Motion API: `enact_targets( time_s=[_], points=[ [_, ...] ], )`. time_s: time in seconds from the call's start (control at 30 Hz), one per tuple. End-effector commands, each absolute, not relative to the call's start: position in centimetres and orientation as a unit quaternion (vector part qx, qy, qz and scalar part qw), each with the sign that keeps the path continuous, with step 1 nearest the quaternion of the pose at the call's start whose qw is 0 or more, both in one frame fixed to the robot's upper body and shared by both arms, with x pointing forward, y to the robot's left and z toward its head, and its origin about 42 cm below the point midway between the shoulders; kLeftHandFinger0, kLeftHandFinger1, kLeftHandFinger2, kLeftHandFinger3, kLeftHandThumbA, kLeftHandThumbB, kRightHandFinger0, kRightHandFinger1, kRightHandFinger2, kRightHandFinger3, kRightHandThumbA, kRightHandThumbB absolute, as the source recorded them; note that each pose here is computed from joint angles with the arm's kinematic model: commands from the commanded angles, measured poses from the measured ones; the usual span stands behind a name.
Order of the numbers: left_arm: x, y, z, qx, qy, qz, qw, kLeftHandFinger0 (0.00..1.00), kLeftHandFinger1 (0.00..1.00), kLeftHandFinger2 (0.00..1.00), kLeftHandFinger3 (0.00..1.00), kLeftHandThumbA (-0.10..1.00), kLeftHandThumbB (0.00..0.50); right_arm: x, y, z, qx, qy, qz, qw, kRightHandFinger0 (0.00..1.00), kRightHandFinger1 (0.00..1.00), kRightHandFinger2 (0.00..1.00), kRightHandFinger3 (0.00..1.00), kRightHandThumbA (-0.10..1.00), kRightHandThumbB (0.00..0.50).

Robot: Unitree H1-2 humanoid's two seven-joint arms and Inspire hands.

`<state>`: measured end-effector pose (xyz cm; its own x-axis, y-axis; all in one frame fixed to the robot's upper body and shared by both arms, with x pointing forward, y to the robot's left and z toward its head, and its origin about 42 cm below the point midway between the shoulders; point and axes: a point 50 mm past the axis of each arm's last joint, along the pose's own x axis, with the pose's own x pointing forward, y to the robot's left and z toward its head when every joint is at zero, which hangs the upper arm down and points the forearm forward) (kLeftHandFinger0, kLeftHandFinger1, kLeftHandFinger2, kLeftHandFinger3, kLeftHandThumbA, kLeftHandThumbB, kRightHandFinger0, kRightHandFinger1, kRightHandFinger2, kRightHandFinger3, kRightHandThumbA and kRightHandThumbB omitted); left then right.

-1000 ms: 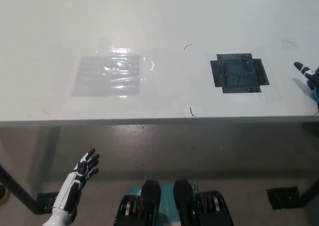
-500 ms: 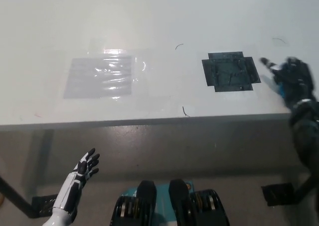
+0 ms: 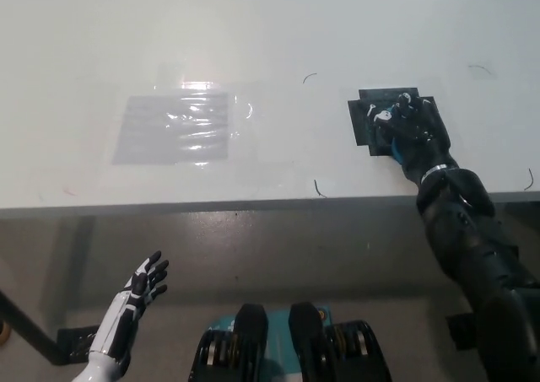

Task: A soft sponge is kept on the balc marked spot on the table infront of the robot and it uses its right hand fist to press down on it and drrags it across the table in a back and forth manner twice to clean it

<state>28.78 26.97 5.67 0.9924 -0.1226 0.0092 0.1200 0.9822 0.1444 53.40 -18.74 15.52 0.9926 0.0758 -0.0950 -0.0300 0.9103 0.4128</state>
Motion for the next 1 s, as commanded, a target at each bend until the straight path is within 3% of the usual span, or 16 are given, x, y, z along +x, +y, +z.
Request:
enact_targets(
  time_s=[0.0, 0.13, 0.2, 0.23, 0.27, 0.3, 0.33, 0.37, 0.4, 0.43, 0.47, 0.57, 0.67, 0.73, 0.9, 0.97],
  points=[
    [29.1, 27.3, 6.7, 0.079, -0.036, -0.061, 0.994, 1.0, 1.0, 1.0, 1.0, 1.0, 0.495, 53.3, -17.7, 15.2, 0.206, 0.084, 0.052, 0.974, 0.0, 0.0, 0.0, 0.0, 1.0, 0.15],
    [29.1, 27.4, 6.7, 0.078, -0.035, -0.06, 0.995, 1.0, 1.0, 1.0, 1.0, 1.0, 0.5, 53.3, -18.6, 15.0, 0.189, 0.077, 0.038, 0.978, 0.0, 0.0, 0.0, 0.0, 1.0, 0.123],
    [29.1, 27.3, 6.7, 0.078, -0.033, -0.06, 0.995, 1.0, 1.0, 1.0, 1.0, 1.0, 0.5, 53.3, -19.2, 15.2, 0.161, 0.072, 0.029, 0.984, 0.0, 0.0, 0.0, 0.0, 1.0, 0.16],
    [29.0, 27.3, 6.6, 0.078, -0.033, -0.06, 0.995, 1.0, 1.0, 1.0, 1.0, 1.0, 0.491, 53.5, -19.7, 15.6, 0.143, 0.064, 0.031, 0.987, 0.27, 0.25, 0.27, 0.27, 1.0, 0.216],
    [28.9, 27.4, 6.6, 0.079, -0.034, -0.061, 0.994, 1.0, 1.0, 1.0, 1.0, 1.0, 0.487, 53.7, -20.1, 16.2, 0.144, 0.051, 0.051, 0.987, 0.55, 0.58, 0.68, 0.66, 1.0, 0.283],
    [29.0, 27.4, 6.6, 0.078, -0.035, -0.061, 0.994, 1.0, 1.0, 1.0, 1.0, 1.0, 0.486, 54.0, -20.4, 17.3, 0.167, 0.024, 0.087, 0.982, 0.86, 0.97, 1.0, 1.0, 1.0, 0.32],
    [29.1, 27.4, 6.7, 0.079, -0.035, -0.061, 0.994, 1.0, 1.0, 1.0, 1.0, 1.0, 0.494, 54.5, -20.5, 19.2, 0.166, -0.019, 0.116, 0.979, 1.0, 1.0, 1.0, 1.0, 1.0, 0.338],
    [29.2, 27.4, 6.7, 0.079, -0.036, -0.061, 0.994, 1.0, 1.0, 1.0, 1.0, 1.0, 0.496, 54.7, -20.5, 20.0, 0.161, -0.034, 0.125, 0.978, 1.0, 1.0, 1.0, 1.0, 1.0, 0.336],
    [29.4, 27.5, 6.8, 0.079, -0.039, -0.061, 0.994, 1.0, 1.0, 1.0, 1.0, 1.0, 0.478, 55.0, -20.3, 22.4, 0.154, -0.078, 0.145, 0.974, 1.0, 1.0, 1.0, 1.0, 1.0, 0.469],
    [29.4, 27.5, 6.8, 0.078, -0.038, -0.06, 0.994, 1.0, 1.0, 1.0, 1.0, 1.0, 0.478, 54.8, -20.0, 25.6, 0.142, -0.136, 0.16, 0.967, 1.0, 1.0, 1.0, 1.0, 1.0, 0.328],
    [29.4, 27.5, 6.8, 0.078, -0.038, -0.061, 0.994, 1.0, 1.0, 1.0, 1.0, 1.0, 0.482, 54.2, -19.9, 28.0, 0.126, -0.175, 0.166, 0.962, 1.0, 1.0, 1.0, 1.0, 1.0, 0.304],
    [29.7, 27.4, 7.0, 0.078, -0.038, -0.065, 0.994, 1.0, 1.0, 1.0, 1.0, 1.0, 0.497, 51.0, -20.5, 37.4, 0.122, -0.303, 0.188, 0.926, 1.0, 1.0, 1.0, 1.0, 1.0, 0.375],
    [30.0, 27.5, 7.4, 0.083, -0.04, -0.067, 0.994, 1.0, 1.0, 1.0, 1.0, 1.0, 0.5, 47.0, -21.1, 44.5, 0.104, -0.41, 0.202, 0.883, 1.0, 1.0, 1.0, 1.0, 1.0, 0.367],
    [30.1, 27.5, 7.5, 0.085, -0.041, -0.07, 0.993, 1.0, 1.0, 1.0, 1.0, 1.0, 0.5, 43.2, -21.5, 48.8, 0.087, -0.47, 0.204, 0.854, 1.0, 1.0, 1.0, 1.0, 1.0, 0.396],
    [29.9, 27.5, 7.4, 0.086, -0.039, -0.076, 0.993, 1.0, 1.0, 1.0, 1.0, 1.0, 0.489, 37.7, -22.8, 51.5, 0.071, -0.541, 0.219, 0.809, 1.0, 1.0, 1.0, 1.0, 1.0, 0.389],
    [30.0, 27.6, 7.5, 0.089, -0.04, -0.077, 0.992, 1.0, 1.0, 1.0, 1.0, 1.0, 0.476, 35.4, -23.0, 51.5, 0.077, -0.557, 0.221, 0.797, 1.0, 1.0, 1.0, 1.0, 1.0, 0.412]
  ],
)
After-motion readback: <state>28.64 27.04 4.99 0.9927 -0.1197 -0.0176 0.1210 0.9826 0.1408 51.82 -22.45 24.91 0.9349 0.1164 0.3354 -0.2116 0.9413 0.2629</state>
